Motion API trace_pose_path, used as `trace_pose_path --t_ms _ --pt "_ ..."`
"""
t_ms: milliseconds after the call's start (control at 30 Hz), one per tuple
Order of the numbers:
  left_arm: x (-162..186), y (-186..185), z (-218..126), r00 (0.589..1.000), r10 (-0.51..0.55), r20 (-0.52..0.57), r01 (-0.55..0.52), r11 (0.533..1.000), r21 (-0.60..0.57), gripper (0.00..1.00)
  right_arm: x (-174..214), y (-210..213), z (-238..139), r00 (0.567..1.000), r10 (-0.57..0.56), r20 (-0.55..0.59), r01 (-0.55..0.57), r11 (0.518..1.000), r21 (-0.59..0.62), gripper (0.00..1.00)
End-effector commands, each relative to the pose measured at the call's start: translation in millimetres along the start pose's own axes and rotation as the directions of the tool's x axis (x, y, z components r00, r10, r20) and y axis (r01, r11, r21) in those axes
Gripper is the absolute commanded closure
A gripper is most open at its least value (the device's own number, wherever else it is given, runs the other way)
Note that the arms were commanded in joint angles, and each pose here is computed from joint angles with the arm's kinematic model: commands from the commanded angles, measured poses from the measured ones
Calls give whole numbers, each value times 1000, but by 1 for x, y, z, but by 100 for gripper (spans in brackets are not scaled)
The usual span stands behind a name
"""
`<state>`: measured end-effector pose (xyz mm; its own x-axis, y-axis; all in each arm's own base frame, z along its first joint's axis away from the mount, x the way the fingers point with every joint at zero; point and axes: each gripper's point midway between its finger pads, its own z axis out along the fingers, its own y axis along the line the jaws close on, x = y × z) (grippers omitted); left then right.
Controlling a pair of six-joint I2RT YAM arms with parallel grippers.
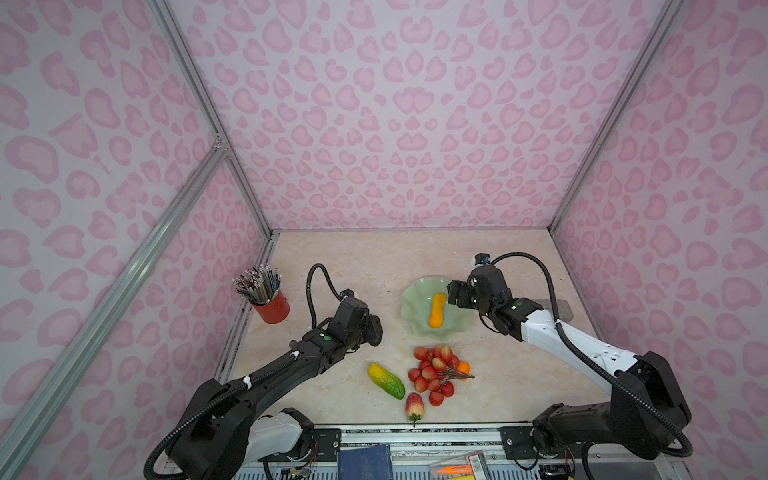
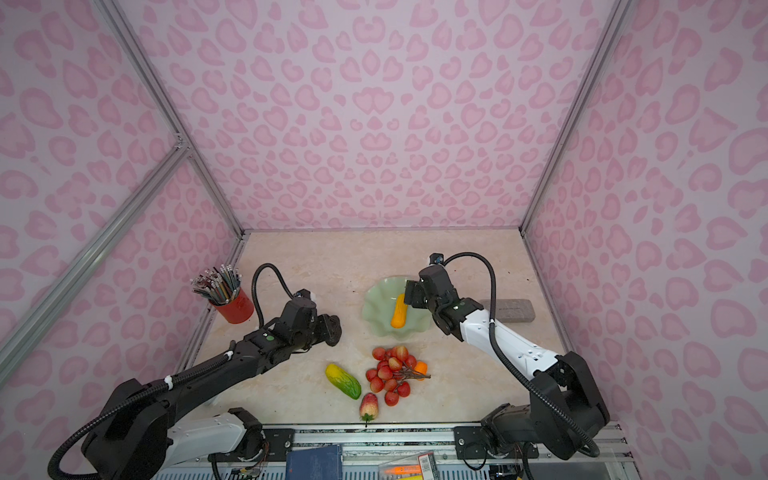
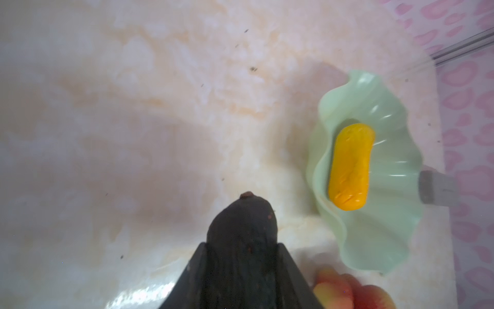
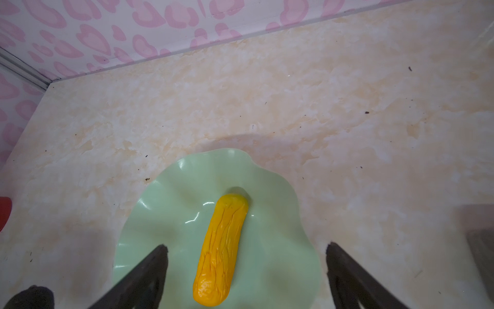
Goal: Place and organize the fake fruits in the fruit bowl
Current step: 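Carry the dark avocado with the left gripper and set it in the bowl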
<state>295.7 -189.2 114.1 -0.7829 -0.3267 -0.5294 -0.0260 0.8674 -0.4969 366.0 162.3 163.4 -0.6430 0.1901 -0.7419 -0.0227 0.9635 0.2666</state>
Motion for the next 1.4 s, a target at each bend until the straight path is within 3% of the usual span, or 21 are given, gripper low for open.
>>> trace_pose_path --t_ms 0,167,467,767,833,867,1033,1167,1367 --pt "-12 -35 -2 990 138 -3 -137 988 73 67 -5 -3 -7 1000 18 23 -18 1000 -18 8" --pt "-33 -89 21 951 310 -4 -308 946 98 68 -12 -15 -27 994 46 97 -42 998 -44 5" --pt "-35 -146 95 902 426 -67 -417 902 114 68 -21 -45 -70 970 81 231 -77 997 -26 2" --pt "-11 -120 134 903 392 -173 -395 918 21 67 -17 -57 -79 969 84 233 -86 996 -1 2" --pt "-9 -116 136 906 385 -178 -390 921 7 65 -17 -58 -78 969 84 234 -87 996 3 2" --pt "-9 -114 137 907 381 -181 -387 922 -1 58 -17 -58 -77 967 82 240 -85 996 2 2" --pt "-17 -124 126 918 364 -159 -366 931 17 33 -19 -56 -70 975 76 210 -80 997 12 2" --pt "-42 -147 96 929 365 -61 -362 930 63 29 -13 -60 -62 981 61 187 -68 997 35 2" --pt "-79 -155 21 940 324 104 -332 940 72 28 -6 -57 -51 988 62 140 -67 997 30 2"
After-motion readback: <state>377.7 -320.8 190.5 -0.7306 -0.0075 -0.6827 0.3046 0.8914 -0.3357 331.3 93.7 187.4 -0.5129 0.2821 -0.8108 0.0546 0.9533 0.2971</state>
